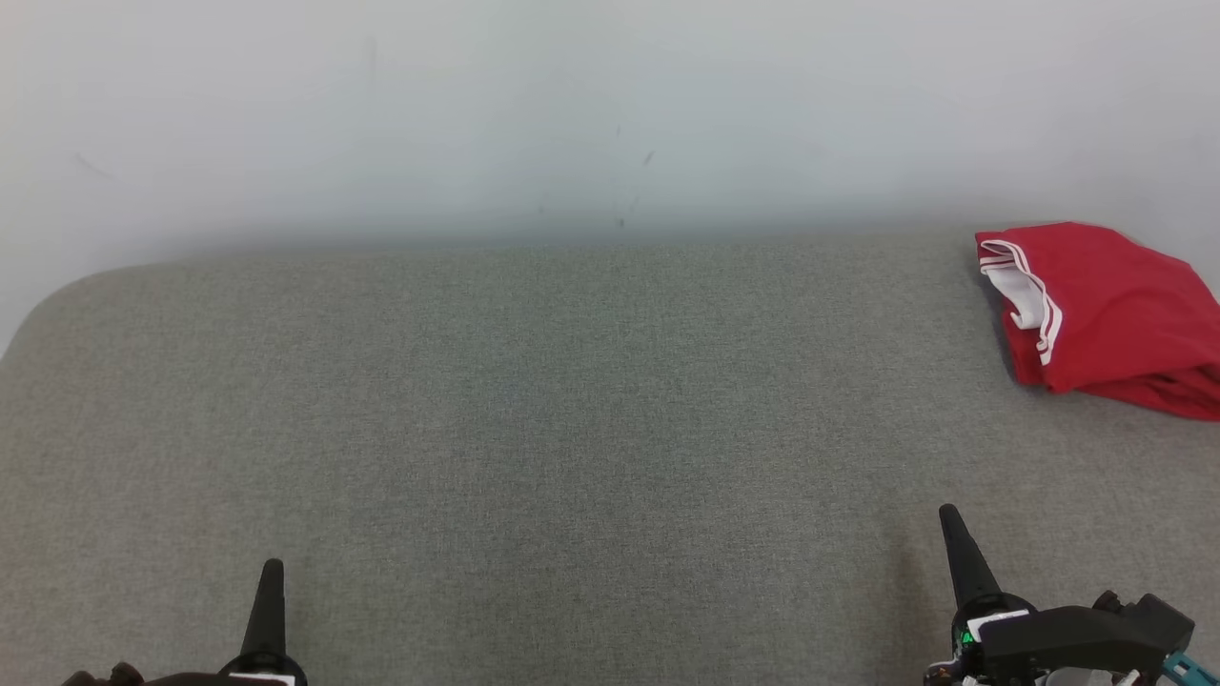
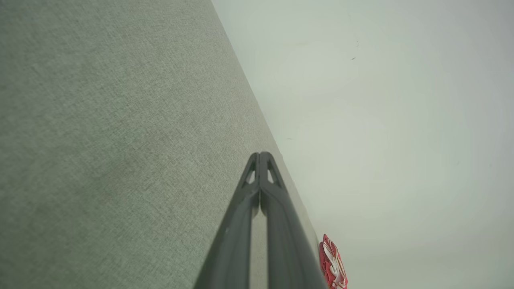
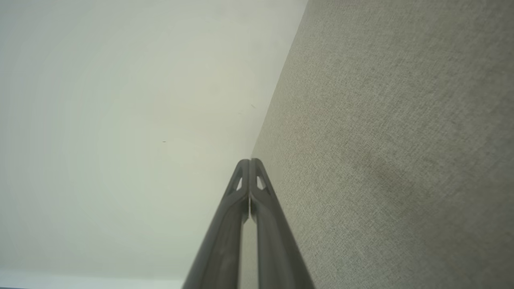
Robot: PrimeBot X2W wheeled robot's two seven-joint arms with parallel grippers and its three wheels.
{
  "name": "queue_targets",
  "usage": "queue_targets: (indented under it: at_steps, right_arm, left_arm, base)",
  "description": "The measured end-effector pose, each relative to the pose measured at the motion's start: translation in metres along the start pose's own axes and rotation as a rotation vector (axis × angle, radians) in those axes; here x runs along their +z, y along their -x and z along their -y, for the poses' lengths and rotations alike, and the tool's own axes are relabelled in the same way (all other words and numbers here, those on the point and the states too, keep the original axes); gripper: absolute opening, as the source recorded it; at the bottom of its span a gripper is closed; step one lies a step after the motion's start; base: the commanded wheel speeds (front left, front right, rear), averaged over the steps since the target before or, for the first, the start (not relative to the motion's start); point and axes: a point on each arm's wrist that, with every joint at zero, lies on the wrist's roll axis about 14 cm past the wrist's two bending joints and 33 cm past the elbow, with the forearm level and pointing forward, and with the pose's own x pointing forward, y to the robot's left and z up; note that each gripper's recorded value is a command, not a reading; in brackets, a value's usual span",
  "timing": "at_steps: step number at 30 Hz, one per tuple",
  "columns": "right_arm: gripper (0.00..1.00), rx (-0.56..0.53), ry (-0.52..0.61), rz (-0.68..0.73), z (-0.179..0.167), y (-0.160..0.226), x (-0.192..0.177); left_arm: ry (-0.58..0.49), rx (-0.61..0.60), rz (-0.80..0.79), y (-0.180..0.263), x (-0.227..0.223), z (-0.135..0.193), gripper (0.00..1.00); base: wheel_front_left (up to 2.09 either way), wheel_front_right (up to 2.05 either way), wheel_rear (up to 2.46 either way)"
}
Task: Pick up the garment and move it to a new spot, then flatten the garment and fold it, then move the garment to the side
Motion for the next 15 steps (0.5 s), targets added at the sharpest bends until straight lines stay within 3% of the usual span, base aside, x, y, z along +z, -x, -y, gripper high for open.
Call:
queue_targets:
  at_steps: [15]
  right_arm:
    - [0.00, 0.013, -0.128, -0.007, -0.0045, -0.0038, 0.0009]
  left_arm:
    - [0.135, -0.021, -0.010, -0.0042, 0.0007, 0.0063, 0.00]
  base:
    - [0.00, 0.00, 0.00]
